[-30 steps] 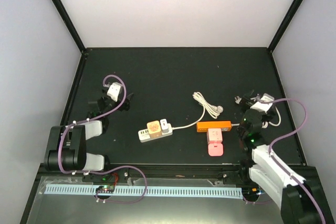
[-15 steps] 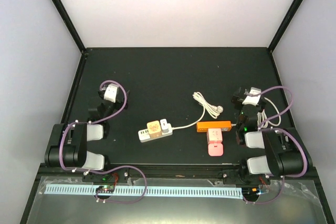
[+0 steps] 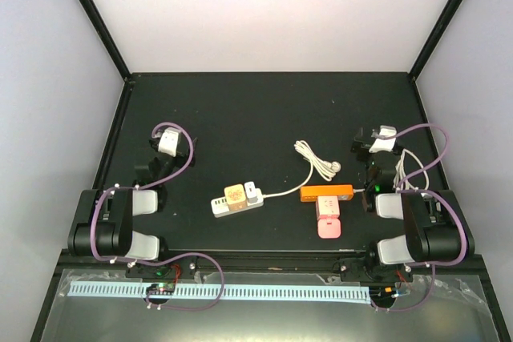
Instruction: Insert the plug
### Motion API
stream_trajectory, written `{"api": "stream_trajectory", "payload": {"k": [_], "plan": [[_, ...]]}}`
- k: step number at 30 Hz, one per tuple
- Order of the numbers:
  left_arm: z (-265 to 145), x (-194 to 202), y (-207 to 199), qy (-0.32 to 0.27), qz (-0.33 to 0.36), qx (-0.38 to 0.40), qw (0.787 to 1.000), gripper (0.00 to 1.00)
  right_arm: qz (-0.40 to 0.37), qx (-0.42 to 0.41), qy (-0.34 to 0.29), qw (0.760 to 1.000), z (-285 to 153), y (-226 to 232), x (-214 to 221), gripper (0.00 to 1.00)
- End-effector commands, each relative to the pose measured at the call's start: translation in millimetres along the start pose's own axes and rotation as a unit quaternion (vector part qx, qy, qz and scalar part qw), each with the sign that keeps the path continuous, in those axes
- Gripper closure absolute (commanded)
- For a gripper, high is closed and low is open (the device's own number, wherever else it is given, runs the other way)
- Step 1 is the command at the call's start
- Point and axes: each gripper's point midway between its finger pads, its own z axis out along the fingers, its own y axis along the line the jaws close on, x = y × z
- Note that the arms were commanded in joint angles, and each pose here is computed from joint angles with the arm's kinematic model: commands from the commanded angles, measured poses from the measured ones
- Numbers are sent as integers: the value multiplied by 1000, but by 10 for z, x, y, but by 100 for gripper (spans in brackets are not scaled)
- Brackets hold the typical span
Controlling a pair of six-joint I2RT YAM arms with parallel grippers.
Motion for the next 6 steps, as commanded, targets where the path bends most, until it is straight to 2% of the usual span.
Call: {"api": "stream_trajectory", "payload": {"k": [1, 6], "plan": [[35, -202, 27, -26, 3, -3, 1000, 1, 7, -5, -15, 1000, 18, 11, -106, 0], [32, -201, 29, -26, 3, -4, 1000, 1, 7, -4, -15, 1000, 18, 10, -105, 0]]}}
